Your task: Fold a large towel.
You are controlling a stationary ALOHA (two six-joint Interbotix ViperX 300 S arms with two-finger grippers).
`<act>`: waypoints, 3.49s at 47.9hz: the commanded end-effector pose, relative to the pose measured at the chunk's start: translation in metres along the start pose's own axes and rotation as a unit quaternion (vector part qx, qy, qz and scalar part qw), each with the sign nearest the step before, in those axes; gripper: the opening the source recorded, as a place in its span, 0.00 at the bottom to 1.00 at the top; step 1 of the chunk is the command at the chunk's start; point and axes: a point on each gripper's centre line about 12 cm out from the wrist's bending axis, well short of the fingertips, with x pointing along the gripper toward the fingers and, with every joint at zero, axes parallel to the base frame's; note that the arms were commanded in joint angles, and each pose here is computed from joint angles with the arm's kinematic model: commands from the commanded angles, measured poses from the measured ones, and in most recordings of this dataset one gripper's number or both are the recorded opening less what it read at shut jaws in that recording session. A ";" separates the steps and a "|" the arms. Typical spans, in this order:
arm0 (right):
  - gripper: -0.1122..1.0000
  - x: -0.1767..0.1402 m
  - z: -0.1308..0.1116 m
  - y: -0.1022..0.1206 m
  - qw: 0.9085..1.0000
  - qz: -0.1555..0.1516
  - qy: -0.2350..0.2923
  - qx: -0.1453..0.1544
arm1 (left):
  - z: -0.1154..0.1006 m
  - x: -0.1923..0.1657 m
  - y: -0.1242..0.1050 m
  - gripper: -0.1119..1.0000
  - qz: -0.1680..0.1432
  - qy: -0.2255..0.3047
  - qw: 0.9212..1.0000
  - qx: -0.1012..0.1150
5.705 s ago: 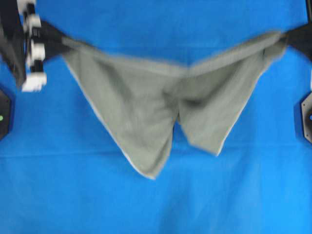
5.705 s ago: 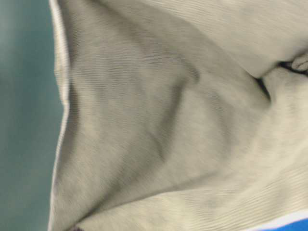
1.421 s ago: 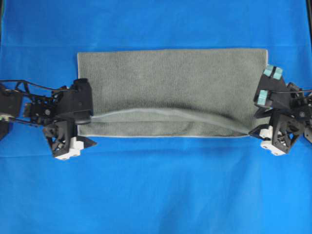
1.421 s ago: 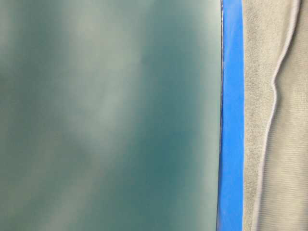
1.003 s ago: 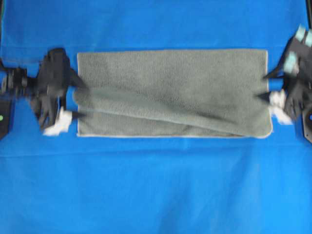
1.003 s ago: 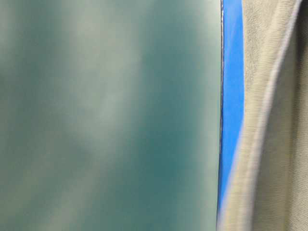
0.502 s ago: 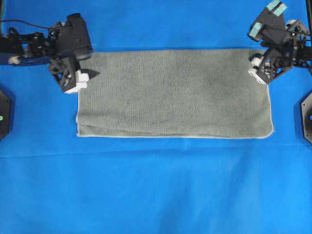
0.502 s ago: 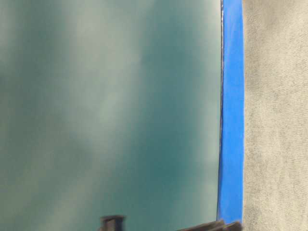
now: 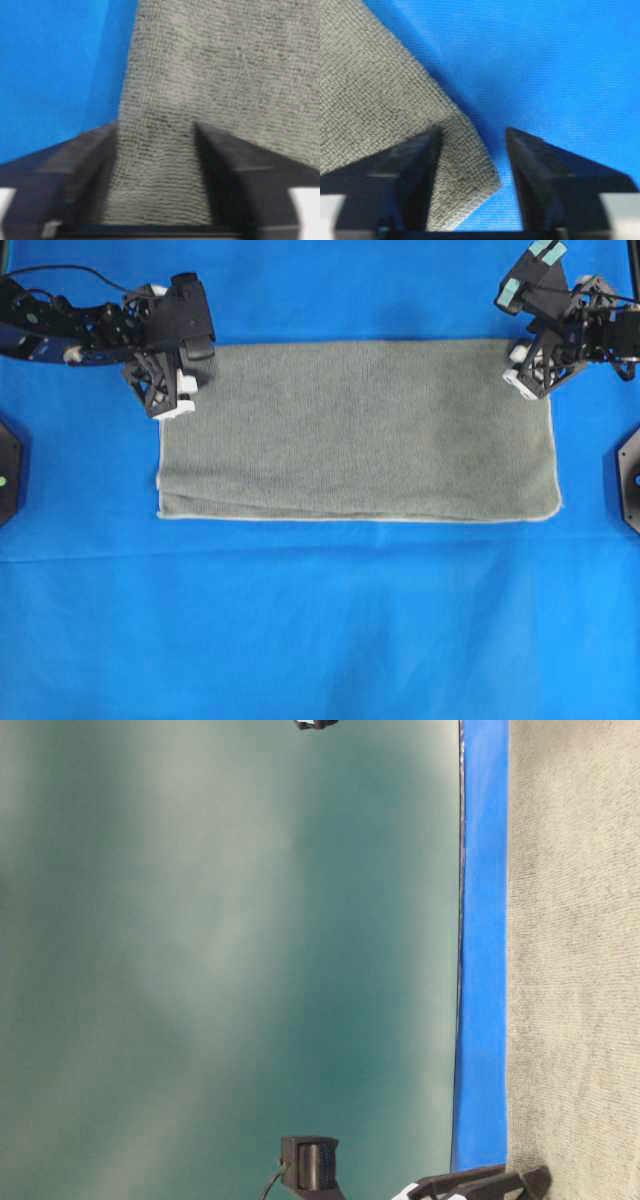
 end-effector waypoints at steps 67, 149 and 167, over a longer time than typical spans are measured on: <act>0.11 -0.213 0.074 -0.005 0.955 0.034 -0.284 0.078 | 0.085 -0.219 -0.082 0.12 -0.138 -0.181 0.972 -0.066; 0.11 -0.161 0.139 -0.045 0.941 0.005 -0.319 0.114 | 0.287 -0.118 -0.345 0.12 -0.267 -0.381 0.878 0.118; 0.11 -0.072 0.223 0.035 0.947 0.100 -0.302 0.039 | 0.147 -0.105 -0.301 0.12 -0.311 -0.244 0.919 -0.005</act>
